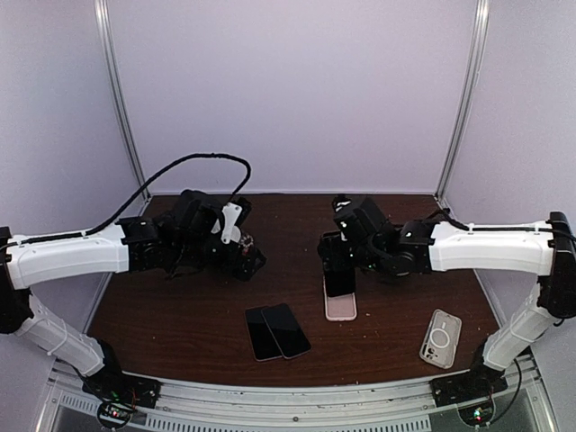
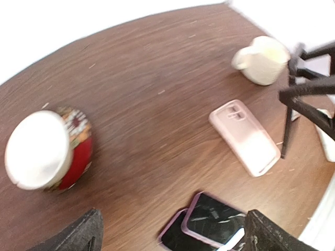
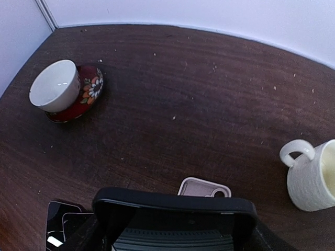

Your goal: Put the phone into the phone case

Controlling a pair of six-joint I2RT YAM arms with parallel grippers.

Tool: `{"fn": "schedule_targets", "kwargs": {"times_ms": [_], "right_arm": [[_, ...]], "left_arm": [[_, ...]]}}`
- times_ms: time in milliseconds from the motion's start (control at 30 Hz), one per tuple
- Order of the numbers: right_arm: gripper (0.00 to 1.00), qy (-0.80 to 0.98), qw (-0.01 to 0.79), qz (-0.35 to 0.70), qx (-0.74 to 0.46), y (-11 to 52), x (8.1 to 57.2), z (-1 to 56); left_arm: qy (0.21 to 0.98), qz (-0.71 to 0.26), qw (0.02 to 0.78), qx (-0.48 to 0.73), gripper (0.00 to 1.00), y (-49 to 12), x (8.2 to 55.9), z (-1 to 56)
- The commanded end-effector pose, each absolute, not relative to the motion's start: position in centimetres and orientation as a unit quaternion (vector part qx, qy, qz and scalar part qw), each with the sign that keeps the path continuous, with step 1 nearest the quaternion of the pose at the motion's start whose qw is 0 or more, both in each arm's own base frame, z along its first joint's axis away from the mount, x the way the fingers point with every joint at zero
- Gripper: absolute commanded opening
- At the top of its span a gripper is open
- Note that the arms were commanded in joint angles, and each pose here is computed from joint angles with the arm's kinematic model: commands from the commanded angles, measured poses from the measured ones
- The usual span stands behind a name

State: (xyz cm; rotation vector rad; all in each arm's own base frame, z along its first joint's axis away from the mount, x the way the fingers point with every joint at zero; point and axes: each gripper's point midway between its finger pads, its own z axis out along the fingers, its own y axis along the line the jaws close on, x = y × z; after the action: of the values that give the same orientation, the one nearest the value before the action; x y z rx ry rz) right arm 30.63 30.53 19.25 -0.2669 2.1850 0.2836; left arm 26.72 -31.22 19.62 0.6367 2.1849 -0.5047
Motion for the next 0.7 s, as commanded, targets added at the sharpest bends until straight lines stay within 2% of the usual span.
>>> {"fn": "schedule_targets", "kwargs": {"times_ms": [0,233,500,667], "right_arm": [[0.13,0.900,0.413,0.131,-0.044,30.8,31.6,16.0],[0.10,0.930,0.356,0.095,-0.012,30.1,31.3,11.8],[0.08,0.934,0.353,0.060,0.003,29.1,31.7,10.9],[0.08,0.937,0.344,0.058,0.007,29.2,32.2,10.0]], "left_arm": [[0.876,-0.152,0.395,0.231,0.98,-27.8,27.1,19.1],[0.881,-0.134,0.381,0.246,0.98,-27.1,27.6,18.7],[0.872,-0.121,0.386,0.275,0.98,-26.0,26.8,20.4],[0.860,-0.091,0.416,0.280,0.98,-25.3,28.2,21.6]]}}
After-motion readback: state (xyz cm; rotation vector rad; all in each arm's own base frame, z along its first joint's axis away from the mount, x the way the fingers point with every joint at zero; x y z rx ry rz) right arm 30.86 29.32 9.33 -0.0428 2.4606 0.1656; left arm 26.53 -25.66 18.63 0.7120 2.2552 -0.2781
